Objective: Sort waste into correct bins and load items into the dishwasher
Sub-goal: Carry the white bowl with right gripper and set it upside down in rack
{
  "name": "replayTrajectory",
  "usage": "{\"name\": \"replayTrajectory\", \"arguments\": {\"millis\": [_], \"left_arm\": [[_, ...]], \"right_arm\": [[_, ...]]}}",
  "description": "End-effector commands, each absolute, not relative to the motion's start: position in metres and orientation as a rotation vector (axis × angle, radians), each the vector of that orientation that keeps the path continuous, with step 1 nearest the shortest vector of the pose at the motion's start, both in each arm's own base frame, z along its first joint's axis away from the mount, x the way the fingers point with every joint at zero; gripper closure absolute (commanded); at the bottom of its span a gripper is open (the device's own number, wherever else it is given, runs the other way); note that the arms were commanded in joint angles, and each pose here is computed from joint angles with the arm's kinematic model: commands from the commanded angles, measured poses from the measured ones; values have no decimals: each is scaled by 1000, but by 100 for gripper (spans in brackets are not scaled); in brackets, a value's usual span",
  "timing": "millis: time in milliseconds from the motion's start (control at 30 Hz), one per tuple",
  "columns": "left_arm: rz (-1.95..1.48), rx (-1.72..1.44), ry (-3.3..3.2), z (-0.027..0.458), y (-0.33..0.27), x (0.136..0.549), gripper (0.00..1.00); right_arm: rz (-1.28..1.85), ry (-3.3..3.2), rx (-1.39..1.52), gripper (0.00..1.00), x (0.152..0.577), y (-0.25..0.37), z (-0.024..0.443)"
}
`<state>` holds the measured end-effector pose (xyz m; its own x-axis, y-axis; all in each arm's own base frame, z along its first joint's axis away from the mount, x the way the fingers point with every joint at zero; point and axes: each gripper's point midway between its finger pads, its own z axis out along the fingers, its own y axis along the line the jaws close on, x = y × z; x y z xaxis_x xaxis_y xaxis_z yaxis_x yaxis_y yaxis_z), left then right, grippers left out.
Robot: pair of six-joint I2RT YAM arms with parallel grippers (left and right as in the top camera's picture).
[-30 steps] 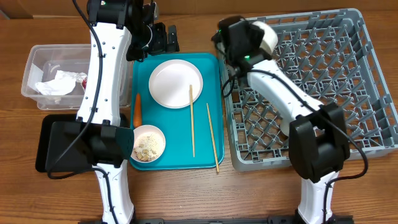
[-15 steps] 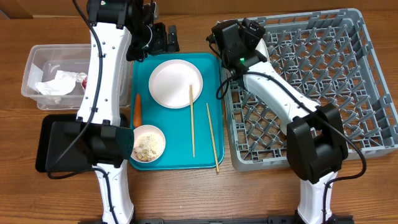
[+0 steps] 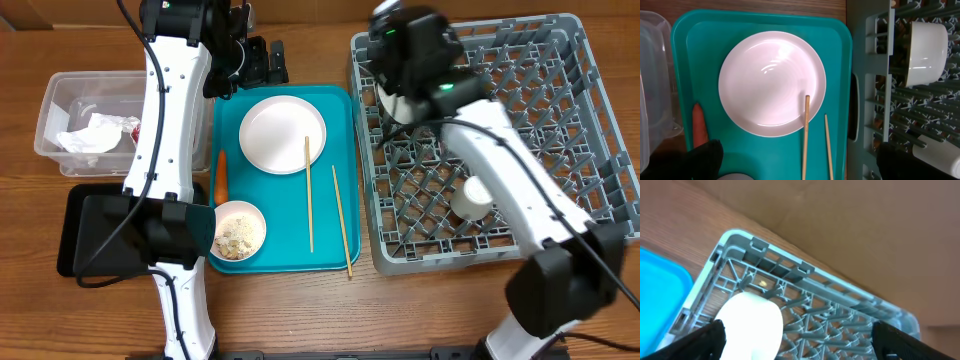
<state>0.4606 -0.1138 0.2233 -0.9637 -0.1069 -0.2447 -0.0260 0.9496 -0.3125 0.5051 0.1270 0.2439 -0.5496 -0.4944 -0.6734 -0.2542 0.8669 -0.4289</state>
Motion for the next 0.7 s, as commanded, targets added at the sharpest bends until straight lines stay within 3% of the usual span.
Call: {"name": "replayTrajectory", "arguments": {"millis": [0,200,467,667], "left_arm": [[-453,-84,2837,226,-117,460,0],[-453,-84,2837,226,-117,460,0],[-453,-83,2836,226,-117,460,0],[-453,-84,2837,226,-117,460,0]], "right_arm": [[-44,2280,-313,21,502,116,234],[173,2462,-30,58,483,82,208],[187,2707,107,61,435,60,177],[259,2645,83,64,449,70,183]]}}
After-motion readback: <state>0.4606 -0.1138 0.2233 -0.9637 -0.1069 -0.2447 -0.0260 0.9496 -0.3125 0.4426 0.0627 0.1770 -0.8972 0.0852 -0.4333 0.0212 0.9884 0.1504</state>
